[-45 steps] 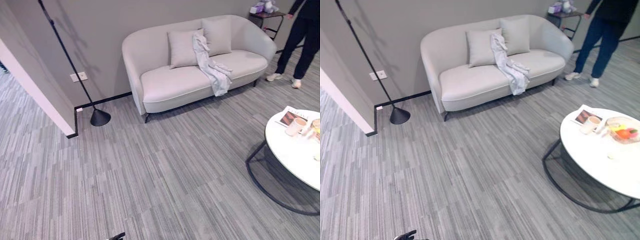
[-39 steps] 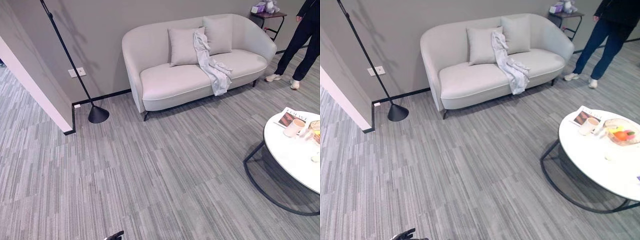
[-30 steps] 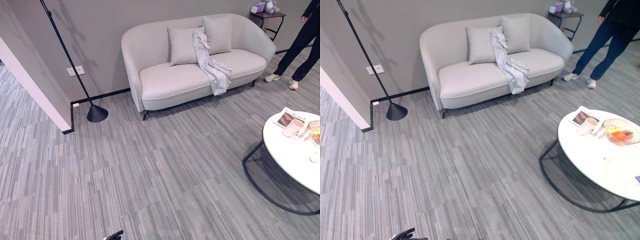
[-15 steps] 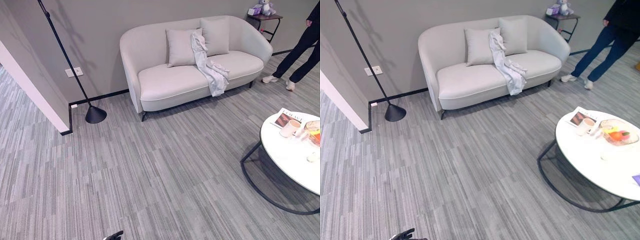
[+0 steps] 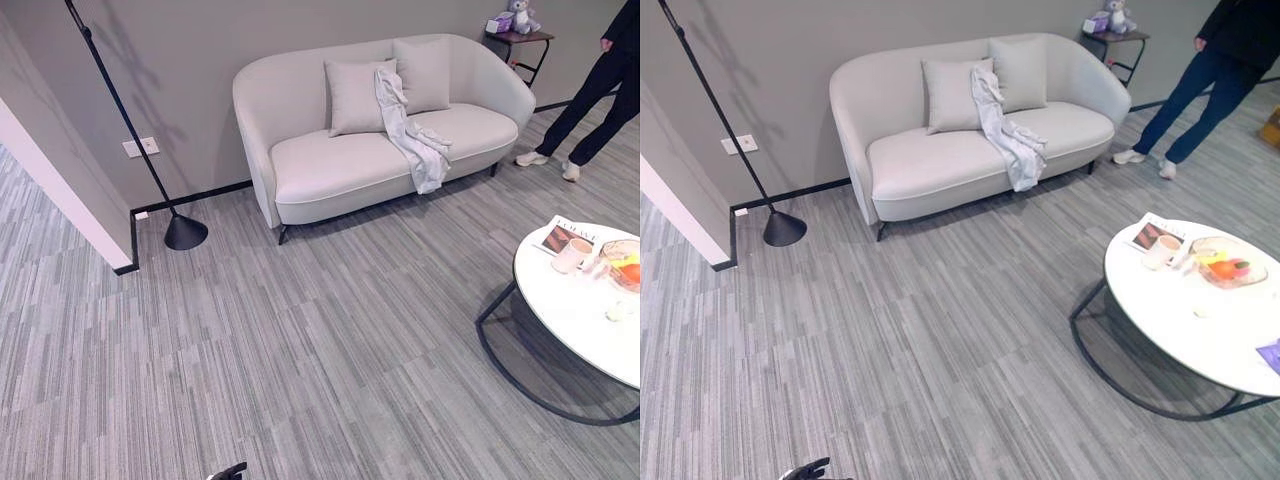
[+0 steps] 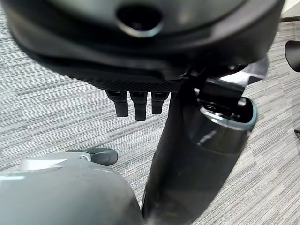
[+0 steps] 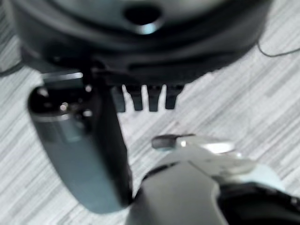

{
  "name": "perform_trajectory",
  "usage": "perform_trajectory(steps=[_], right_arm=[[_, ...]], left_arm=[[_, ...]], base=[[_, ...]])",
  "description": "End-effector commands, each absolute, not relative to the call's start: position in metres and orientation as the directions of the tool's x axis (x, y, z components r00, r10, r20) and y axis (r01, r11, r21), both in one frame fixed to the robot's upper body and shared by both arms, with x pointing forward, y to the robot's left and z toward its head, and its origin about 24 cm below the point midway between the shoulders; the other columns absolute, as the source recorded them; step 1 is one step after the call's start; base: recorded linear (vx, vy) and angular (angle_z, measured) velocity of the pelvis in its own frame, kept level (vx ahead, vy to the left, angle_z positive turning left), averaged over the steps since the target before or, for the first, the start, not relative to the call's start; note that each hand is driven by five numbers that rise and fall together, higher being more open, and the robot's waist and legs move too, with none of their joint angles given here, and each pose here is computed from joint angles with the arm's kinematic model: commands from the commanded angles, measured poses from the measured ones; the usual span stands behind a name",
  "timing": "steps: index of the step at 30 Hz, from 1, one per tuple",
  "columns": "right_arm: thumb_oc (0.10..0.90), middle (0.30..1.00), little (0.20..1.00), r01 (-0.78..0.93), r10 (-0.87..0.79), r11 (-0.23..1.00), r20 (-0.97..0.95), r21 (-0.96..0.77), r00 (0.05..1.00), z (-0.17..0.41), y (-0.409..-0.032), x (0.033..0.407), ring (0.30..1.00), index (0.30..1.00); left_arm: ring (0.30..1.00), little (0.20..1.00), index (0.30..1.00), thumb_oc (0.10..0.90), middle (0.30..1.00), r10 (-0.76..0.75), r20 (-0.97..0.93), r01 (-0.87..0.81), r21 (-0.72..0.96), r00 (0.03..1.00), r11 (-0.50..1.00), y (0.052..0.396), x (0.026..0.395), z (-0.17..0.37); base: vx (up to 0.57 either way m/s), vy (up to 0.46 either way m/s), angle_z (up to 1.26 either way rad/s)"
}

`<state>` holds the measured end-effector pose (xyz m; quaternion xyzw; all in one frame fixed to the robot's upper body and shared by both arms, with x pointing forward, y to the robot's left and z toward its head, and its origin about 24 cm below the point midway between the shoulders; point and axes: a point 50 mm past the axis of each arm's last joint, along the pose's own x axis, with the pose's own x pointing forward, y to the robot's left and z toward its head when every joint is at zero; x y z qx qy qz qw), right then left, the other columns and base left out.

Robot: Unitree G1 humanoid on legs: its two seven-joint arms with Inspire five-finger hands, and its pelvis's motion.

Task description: Hang the clothes on the sofa on the clothes rack.

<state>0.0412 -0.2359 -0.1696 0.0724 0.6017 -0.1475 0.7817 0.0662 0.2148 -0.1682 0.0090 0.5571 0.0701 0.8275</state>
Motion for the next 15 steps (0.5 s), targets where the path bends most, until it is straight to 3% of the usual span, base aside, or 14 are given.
perform_trajectory(steps=[1, 11, 15], right_arm=[[0.800, 0.900, 0.900, 0.207, -0.096, 0.977, -0.978, -0.056, 0.187, -0.172, -0.227, 0.031, 0.900, 0.900], [0.800, 0.900, 0.900, 0.186, -0.044, 0.983, -0.961, 0.007, 0.273, -0.171, -0.217, 0.057, 0.900, 0.900], [0.800, 0.900, 0.900, 0.299, -0.056, 0.954, -0.964, 0.025, 0.258, -0.172, -0.217, 0.047, 0.900, 0.900]], left_arm=[[0.900, 0.900, 0.900, 0.800, 0.900, 0.080, -0.937, -0.049, 0.067, 0.341, 0.997, 0.205, 0.061, -0.171], [0.900, 0.900, 0.900, 0.800, 0.900, 0.111, -0.919, -0.044, 0.102, 0.379, 0.994, 0.215, 0.076, -0.167], [0.900, 0.900, 0.900, 0.800, 0.900, 0.125, -0.922, -0.022, 0.126, 0.367, 0.992, 0.222, 0.075, -0.166]], base=[[-0.01, 0.035, 0.03], [-0.02, 0.090, -0.13], [0.16, -0.130, -0.04]])
